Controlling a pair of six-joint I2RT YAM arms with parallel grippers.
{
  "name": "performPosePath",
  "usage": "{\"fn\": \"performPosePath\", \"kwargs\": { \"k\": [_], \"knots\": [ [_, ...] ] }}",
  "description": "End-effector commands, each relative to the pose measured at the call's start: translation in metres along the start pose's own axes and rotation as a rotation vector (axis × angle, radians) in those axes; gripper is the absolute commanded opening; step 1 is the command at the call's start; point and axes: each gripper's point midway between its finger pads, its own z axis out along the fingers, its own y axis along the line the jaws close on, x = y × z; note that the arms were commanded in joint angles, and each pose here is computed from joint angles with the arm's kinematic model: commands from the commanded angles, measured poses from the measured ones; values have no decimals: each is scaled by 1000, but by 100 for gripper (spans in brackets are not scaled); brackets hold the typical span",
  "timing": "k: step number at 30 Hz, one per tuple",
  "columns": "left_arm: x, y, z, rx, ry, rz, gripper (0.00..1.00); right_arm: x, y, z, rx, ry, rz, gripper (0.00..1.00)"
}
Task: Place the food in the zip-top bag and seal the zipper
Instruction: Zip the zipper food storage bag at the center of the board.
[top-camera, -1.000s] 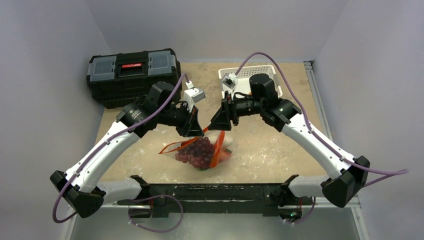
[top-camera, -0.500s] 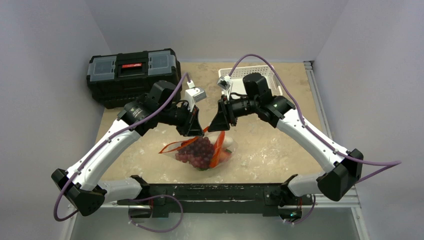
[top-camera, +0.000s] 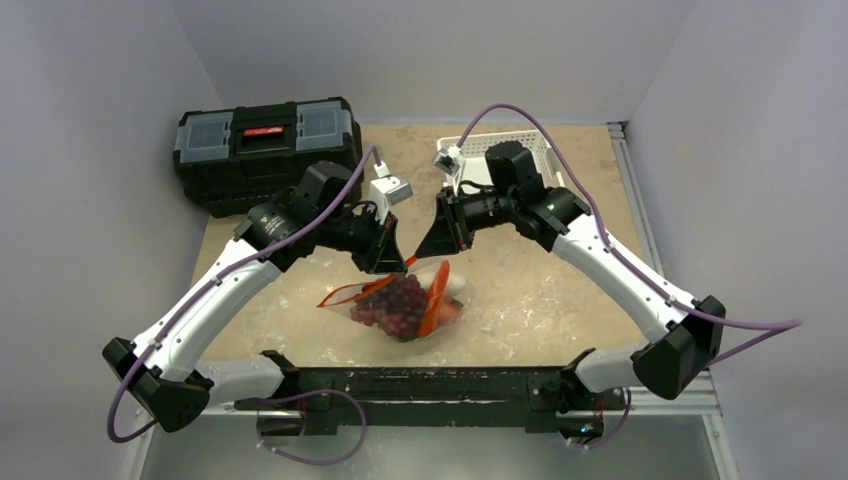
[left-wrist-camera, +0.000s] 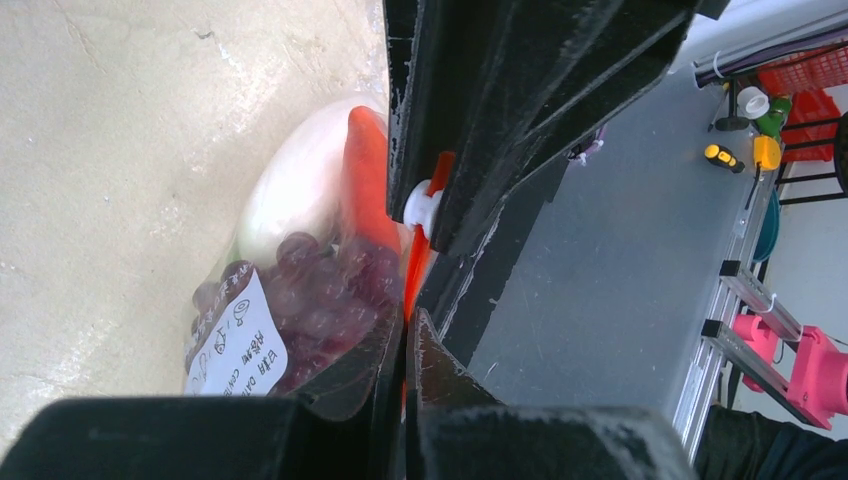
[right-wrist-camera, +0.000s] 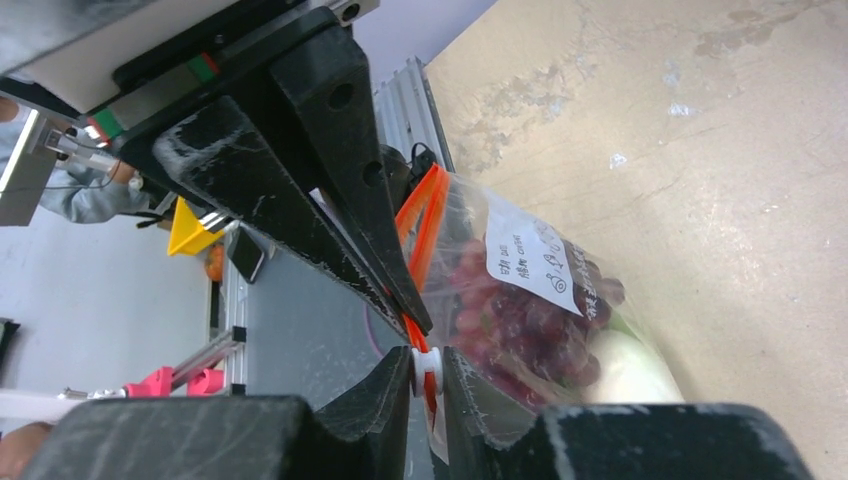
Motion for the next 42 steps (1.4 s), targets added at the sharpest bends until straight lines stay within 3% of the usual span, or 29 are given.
{"fn": "performPosePath", "kwargs": {
  "k": [1, 6, 12, 32, 37, 42],
  "knots": [
    [-21, -15, -11, 46, -73, 74, 0, -10, 7, -2, -25, -4, -27, 15],
    [-22, -14, -11, 38, -74, 72, 0, -11, 4, -1, -14, -2, -29, 14],
    [-29, -11, -11, 16, -96, 58, 0, -7, 3, 2, -28, 18, -50, 5],
    [-34, -10, -14, -7, -113, 55, 0, 7, 6, 20, -11, 64, -108, 8],
    [-35, -11, -15, -9, -116, 55, 0, 6, 5, 22, 34, 75, -144, 14],
    [-30, -11, -15, -7, -104, 53, 0, -8, 10, 13, 64, 25, -132, 38]
  ]
}}
